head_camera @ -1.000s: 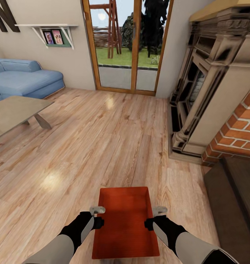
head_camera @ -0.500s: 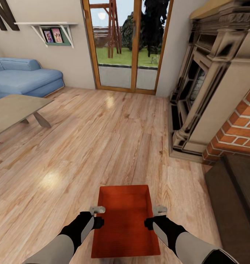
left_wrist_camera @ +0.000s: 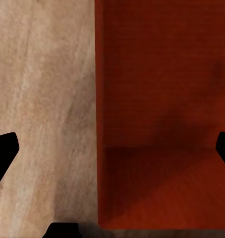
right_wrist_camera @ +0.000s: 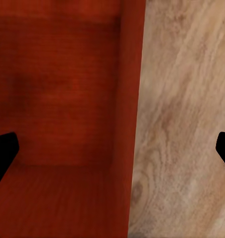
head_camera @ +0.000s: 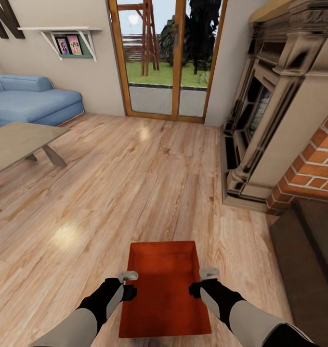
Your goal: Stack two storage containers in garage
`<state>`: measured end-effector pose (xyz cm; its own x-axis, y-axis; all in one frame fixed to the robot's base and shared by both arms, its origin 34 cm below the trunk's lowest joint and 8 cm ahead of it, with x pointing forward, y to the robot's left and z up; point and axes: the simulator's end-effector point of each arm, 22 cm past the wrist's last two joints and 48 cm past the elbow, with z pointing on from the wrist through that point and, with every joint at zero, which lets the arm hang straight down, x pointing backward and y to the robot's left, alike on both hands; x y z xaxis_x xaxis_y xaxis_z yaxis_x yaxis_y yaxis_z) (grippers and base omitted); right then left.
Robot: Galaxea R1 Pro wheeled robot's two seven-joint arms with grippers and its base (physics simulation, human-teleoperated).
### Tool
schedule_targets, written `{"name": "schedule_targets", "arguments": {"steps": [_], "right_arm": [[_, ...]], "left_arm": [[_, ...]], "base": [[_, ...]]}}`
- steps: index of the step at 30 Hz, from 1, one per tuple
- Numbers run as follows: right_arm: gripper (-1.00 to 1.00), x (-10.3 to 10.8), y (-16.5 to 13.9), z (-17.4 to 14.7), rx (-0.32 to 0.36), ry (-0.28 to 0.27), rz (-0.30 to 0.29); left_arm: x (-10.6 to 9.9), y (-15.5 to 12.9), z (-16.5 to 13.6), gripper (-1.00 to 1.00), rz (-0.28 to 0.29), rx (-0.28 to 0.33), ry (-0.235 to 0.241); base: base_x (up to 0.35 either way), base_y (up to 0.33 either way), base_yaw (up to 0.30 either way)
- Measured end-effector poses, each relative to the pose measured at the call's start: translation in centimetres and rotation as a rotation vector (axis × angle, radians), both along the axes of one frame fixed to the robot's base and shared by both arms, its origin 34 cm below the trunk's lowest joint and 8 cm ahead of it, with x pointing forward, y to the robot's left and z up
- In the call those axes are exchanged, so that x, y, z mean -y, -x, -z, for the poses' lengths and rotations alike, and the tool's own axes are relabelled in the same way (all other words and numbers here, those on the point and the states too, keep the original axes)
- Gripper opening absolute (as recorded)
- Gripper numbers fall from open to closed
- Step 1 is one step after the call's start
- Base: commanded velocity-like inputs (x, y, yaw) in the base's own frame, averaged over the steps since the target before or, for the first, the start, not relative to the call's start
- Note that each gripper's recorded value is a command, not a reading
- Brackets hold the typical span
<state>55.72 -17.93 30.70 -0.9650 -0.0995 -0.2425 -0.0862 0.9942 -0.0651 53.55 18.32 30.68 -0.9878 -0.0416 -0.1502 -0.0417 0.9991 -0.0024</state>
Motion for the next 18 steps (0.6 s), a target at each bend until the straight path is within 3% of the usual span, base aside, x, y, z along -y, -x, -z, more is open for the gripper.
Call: {"name": "schedule_targets", "arguments": {"steps": [18], "right_arm": [[1.0, 0.0, 0.3, 3.1, 0.01, -0.001, 0.001]], "left_arm": [[-0.1, 0.6, 3.2, 1.0, 0.001, 0.001, -0.002]], "base": [[0.0, 0.0, 0.0]]}}
